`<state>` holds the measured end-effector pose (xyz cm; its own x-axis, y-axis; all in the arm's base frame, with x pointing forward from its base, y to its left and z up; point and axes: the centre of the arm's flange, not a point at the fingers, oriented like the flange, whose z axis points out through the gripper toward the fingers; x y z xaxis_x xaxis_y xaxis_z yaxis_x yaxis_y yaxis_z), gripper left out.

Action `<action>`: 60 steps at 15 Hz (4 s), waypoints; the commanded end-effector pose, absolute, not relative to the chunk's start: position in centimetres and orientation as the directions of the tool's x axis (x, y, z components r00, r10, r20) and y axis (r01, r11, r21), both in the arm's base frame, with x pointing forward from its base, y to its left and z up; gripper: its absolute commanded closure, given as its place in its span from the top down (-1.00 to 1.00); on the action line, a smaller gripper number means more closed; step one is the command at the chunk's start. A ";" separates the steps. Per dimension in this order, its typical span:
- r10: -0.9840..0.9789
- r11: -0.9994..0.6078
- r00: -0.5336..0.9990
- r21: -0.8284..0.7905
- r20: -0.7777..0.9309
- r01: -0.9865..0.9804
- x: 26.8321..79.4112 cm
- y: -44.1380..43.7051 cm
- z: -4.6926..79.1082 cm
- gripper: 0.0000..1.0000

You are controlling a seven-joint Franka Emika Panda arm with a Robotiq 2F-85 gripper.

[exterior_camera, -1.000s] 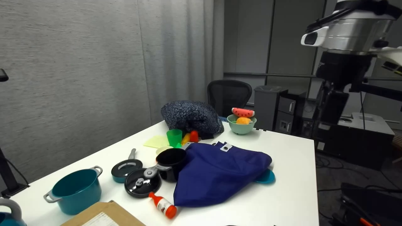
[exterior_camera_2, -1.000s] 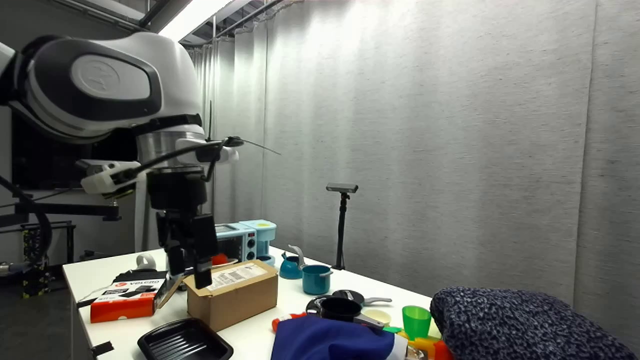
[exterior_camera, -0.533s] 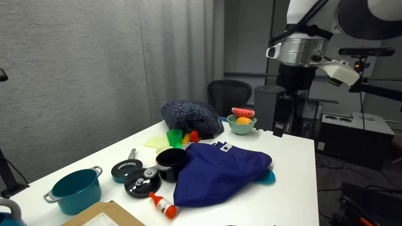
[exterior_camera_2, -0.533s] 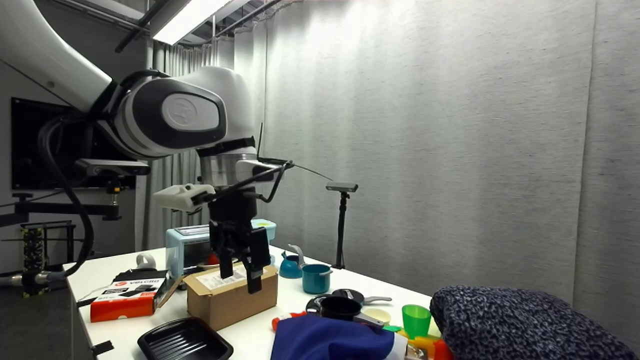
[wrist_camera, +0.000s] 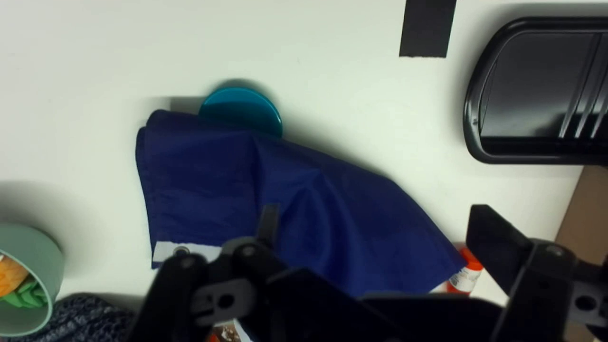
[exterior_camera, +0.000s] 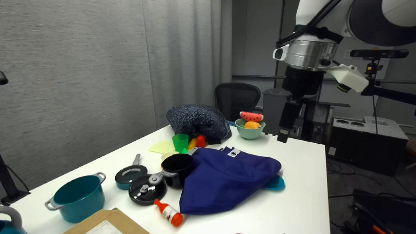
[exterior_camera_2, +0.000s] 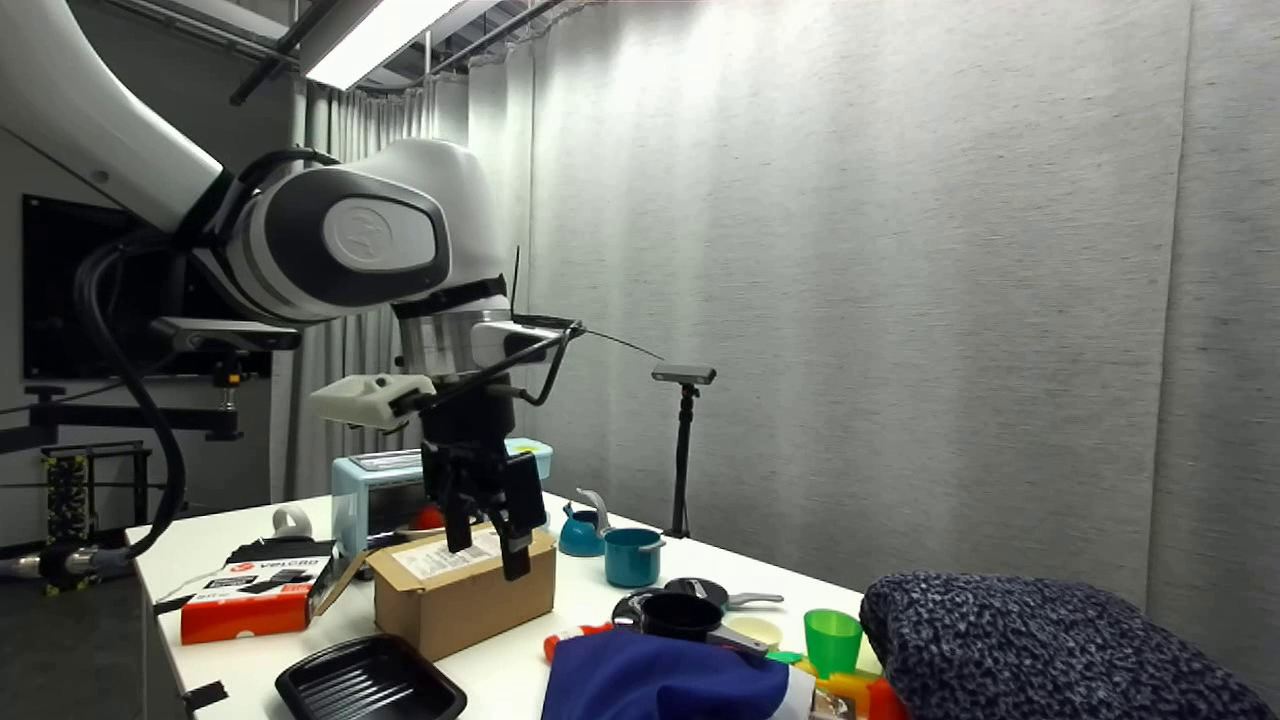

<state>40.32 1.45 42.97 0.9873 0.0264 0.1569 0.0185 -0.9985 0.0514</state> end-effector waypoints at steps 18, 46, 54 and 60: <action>0.253 -0.961 0.954 0.152 0.160 0.229 47.1 6.9 33.7 1.00; 0.186 -0.970 0.964 0.191 0.190 0.150 56.8 6.1 25.8 1.00; 0.215 -0.969 0.961 0.163 0.171 0.188 57.0 6.1 25.7 -0.30; 0.233 -0.970 0.960 0.112 0.155 0.218 57.0 6.3 25.7 -1.00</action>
<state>56.26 6.24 25.48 0.9641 0.2081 0.1649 0.1851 -0.9720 0.1448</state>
